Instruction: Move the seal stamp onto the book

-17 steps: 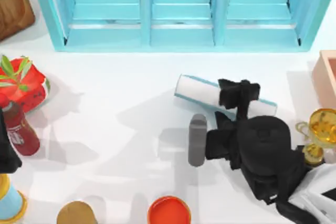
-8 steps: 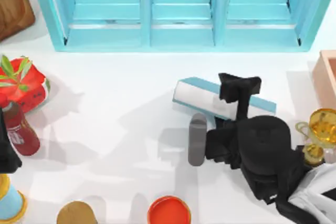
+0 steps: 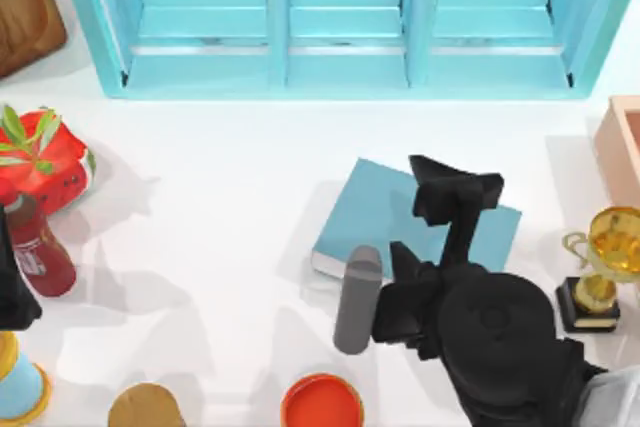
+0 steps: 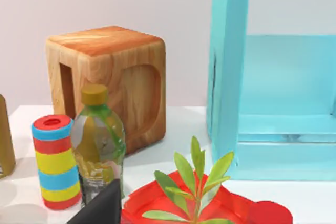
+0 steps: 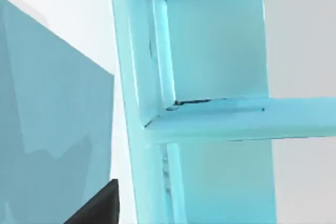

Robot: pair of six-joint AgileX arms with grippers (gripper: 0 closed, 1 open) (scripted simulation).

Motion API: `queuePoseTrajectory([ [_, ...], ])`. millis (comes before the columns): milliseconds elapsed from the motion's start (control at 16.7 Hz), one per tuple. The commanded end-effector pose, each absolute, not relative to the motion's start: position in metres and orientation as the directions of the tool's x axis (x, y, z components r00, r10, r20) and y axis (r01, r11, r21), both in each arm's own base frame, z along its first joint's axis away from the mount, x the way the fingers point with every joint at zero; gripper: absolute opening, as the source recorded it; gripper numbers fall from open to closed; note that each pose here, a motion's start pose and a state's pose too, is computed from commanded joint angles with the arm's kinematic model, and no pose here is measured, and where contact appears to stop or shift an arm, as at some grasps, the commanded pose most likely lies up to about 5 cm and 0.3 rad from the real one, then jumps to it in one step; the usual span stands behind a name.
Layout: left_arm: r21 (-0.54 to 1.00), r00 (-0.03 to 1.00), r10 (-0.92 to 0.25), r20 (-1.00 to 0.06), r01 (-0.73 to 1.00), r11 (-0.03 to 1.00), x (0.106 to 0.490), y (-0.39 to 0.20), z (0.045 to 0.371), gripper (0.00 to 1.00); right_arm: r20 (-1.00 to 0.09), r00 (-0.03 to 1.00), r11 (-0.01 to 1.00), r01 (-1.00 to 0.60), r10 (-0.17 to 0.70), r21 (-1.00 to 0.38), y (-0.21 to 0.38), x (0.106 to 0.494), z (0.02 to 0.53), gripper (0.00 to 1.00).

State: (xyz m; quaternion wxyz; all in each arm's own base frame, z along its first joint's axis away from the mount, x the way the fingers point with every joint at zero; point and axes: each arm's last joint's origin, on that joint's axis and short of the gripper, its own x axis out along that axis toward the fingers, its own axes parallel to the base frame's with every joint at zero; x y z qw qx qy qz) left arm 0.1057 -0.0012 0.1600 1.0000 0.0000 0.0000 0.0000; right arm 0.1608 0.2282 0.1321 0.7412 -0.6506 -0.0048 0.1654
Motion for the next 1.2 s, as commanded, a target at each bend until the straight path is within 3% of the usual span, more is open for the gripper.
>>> queuePoseTrajectory([
  [300, 0.000, 1.000, 0.000, 0.000, 0.000, 1.000, 0.106, -0.001, 0.160, 1.00, -0.209, 0.943, 0.131, -0.249, 0.259, -0.960, 0.226, 0.103, 0.139, 1.00],
  [540, 0.000, 1.000, 0.000, 0.000, 0.000, 1.000, 0.106, -0.001, 0.160, 1.00, -0.243, 0.935, 0.061, -0.267, 0.259, -0.962, 0.217, 0.071, 0.123, 1.00],
  [720, 0.000, 1.000, 0.000, 0.000, 0.000, 1.000, 0.106, -0.001, 0.160, 1.00, -0.264, 0.934, -0.001, -0.272, 0.240, -0.962, 0.212, 0.064, 0.112, 1.00],
  [900, 0.000, 1.000, 0.000, 0.000, 0.000, 1.000, 0.106, -0.001, 0.160, 1.00, -0.264, 0.934, -0.001, -0.272, 0.240, -0.962, 0.212, 0.064, 0.112, 1.00],
  [1200, 0.000, 1.000, 0.000, 0.000, 0.000, 1.000, 0.106, -0.001, 0.160, 1.00, -0.259, 0.937, 0.073, -0.282, 0.233, -0.957, 0.222, 0.076, 0.128, 1.00],
])
